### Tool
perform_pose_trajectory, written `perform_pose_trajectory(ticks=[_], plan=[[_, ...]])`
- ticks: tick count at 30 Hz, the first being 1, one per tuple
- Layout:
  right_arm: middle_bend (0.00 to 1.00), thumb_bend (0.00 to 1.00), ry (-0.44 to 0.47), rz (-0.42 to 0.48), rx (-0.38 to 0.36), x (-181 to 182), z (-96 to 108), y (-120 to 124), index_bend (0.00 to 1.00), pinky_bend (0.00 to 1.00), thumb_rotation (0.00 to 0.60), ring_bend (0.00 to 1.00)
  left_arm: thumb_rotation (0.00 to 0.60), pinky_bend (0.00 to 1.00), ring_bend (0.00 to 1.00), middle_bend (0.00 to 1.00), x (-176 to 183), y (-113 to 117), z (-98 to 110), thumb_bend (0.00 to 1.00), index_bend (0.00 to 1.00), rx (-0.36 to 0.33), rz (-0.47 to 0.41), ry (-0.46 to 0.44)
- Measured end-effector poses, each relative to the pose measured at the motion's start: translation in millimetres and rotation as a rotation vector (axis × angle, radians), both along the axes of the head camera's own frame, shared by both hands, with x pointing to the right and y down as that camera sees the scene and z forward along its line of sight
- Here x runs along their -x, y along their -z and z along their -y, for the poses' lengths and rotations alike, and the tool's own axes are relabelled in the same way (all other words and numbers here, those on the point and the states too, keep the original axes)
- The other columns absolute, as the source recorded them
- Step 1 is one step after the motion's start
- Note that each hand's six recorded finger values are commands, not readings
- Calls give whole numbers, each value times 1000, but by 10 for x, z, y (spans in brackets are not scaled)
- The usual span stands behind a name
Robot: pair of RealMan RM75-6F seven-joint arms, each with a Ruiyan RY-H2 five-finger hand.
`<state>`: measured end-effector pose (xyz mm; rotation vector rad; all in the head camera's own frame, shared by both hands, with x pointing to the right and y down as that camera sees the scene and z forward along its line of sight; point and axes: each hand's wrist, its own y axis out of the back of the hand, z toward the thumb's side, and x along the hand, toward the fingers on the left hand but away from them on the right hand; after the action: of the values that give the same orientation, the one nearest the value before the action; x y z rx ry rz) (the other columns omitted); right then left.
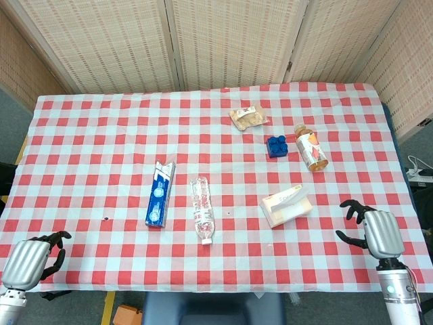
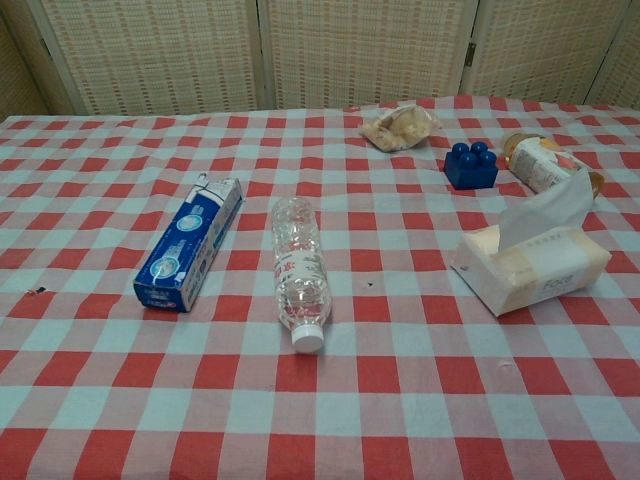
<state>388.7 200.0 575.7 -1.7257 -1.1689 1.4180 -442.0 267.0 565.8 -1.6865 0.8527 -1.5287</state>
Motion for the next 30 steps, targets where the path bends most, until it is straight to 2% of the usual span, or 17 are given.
perform_pose_trajectory(ticks=[14,18,24,27,30], plan=[[538,45,10,-5,-10,12,8,-24,374,978,600,573,600,610,567,502,12,22,-4,539,384,-5,2,8],[538,45,28,-7,-8,46,-6,-57,351,978,600,615,600,610,567,503,-6,35,4,539,384,-11,-4,6],[568,45,80,2,26,174,66,-242,227,978,600,682,600,610,567,503,1,50,-2,539,384,-11,-5,12],[582,45,120,22,59,311,172,-395,157,978,600,695,600,610,567,503,16,49,4,538,384,-12,-3,18],[603,45,163,34,71,486,326,-543,136,978,600,710,600,610,567,503,12,49,3,539,384,-12,-4,15]])
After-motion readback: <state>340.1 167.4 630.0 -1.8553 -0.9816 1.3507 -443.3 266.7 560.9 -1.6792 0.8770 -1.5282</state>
